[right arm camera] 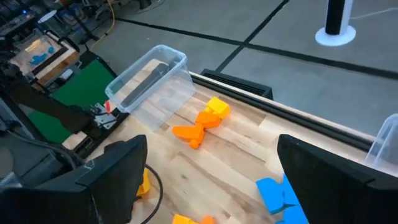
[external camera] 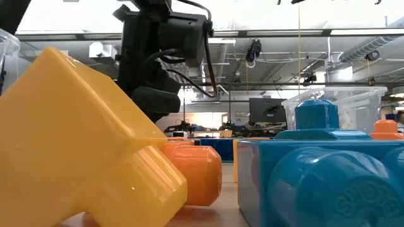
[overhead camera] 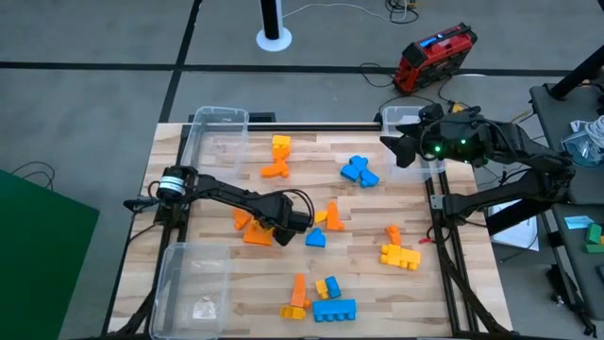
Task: Sort blocks
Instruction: Put the middle left yellow game piece into the top left transparent bin
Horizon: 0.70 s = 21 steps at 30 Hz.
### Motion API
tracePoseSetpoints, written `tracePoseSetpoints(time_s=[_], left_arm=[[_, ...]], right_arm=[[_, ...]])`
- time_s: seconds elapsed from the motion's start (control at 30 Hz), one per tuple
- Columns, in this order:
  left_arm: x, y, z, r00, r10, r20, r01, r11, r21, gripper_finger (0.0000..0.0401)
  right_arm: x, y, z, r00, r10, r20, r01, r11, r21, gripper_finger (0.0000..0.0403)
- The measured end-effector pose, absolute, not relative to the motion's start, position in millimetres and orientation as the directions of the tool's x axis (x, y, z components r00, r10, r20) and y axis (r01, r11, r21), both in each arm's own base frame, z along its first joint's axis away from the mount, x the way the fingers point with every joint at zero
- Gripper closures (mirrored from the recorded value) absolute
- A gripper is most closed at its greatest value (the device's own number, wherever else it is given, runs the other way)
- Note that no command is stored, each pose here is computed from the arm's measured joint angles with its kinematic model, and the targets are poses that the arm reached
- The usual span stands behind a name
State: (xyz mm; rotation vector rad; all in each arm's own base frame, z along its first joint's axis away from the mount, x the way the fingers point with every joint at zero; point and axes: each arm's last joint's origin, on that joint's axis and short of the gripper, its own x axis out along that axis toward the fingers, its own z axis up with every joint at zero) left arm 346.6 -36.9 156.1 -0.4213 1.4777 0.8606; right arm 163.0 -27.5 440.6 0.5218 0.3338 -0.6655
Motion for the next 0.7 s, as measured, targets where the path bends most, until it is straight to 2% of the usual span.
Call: tracePoseSetpoints(time_s=[0.3,0.7], left_arm=[[347.9,-37.0,155.7,-0.108,0.253,-0.962,-0.708,0.660,0.252,0.0091],[353.6,-38.4,164.6,-0.070,0.228,-0.971,-0.685,0.697,0.213,0.0098]], right_arm=[[162.3,-28.3,440.9,0.726,-0.526,-0.443,0.674,0.671,0.309,0.0051],[162.3,-28.3,440.9,0.726,-0.525,-0.443,0.675,0.666,0.317,0.0051]])
